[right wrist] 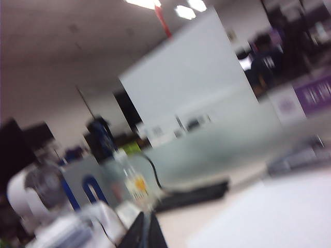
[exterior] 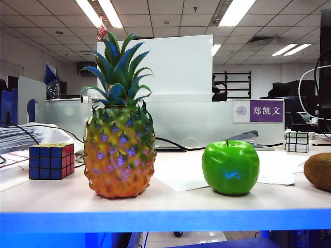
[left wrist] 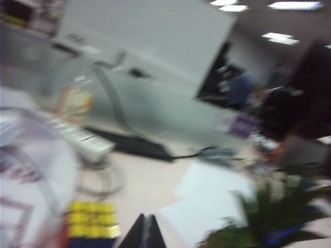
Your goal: Arrange all the fruits from large to small from left to right in a row.
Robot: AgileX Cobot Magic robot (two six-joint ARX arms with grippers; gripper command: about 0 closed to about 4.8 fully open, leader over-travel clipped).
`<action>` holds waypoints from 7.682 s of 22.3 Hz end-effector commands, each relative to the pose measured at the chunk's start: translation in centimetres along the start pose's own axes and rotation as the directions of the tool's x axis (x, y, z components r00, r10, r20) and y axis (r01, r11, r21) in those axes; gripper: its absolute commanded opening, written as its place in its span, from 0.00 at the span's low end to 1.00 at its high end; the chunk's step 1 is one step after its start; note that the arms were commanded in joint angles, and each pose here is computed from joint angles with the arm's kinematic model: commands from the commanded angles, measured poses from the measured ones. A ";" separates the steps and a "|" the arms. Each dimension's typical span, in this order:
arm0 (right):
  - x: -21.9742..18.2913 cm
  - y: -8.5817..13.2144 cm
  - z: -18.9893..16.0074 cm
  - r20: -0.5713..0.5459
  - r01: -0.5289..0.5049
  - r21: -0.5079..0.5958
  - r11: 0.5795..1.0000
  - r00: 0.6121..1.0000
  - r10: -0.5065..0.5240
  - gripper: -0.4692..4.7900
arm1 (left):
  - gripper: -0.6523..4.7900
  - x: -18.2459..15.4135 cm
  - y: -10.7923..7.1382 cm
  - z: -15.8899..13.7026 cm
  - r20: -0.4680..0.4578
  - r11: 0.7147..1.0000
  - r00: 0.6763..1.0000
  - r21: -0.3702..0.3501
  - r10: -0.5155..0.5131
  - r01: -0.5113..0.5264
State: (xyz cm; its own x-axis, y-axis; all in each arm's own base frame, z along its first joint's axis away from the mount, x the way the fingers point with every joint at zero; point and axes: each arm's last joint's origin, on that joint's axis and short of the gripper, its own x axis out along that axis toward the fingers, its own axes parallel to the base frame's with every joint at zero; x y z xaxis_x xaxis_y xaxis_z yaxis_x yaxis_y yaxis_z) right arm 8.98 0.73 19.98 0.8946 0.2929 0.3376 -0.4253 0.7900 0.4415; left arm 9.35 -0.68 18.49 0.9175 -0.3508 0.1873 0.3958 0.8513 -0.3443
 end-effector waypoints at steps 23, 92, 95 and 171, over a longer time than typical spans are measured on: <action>4.9 1.0 3.8 -0.397 0.088 -0.459 0.884 0.870 -0.292 0.22 | 0.11 -0.4 -1.2 -0.7 -0.225 0.885 0.869 -0.270 -0.440 0.378; 8.7 -0.5 -3.5 -0.662 0.088 -0.613 0.785 0.485 -0.571 0.08 | 0.18 -0.4 -1.3 -0.7 -0.229 0.883 0.860 -0.238 -0.455 0.404; 8.7 -0.6 -3.7 -0.667 0.086 -0.614 0.784 0.476 -0.574 0.08 | 0.18 -0.4 -1.3 -0.7 -0.228 0.884 0.862 -0.238 -0.454 0.402; 12.1 2.3 -11.7 -0.855 -0.298 -0.328 0.896 0.498 -0.147 1.00 | 0.30 -0.6 -1.5 -0.8 -0.265 0.846 0.803 -0.146 -0.534 0.514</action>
State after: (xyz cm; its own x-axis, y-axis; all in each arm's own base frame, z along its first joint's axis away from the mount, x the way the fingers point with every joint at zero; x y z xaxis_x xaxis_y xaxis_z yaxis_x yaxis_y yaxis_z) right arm 20.24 12.23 15.21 0.6126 0.4890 -0.6209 -0.6041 0.7963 0.0311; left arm 8.32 -2.08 17.96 0.5474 -0.8325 0.0850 0.7916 0.4821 -0.3755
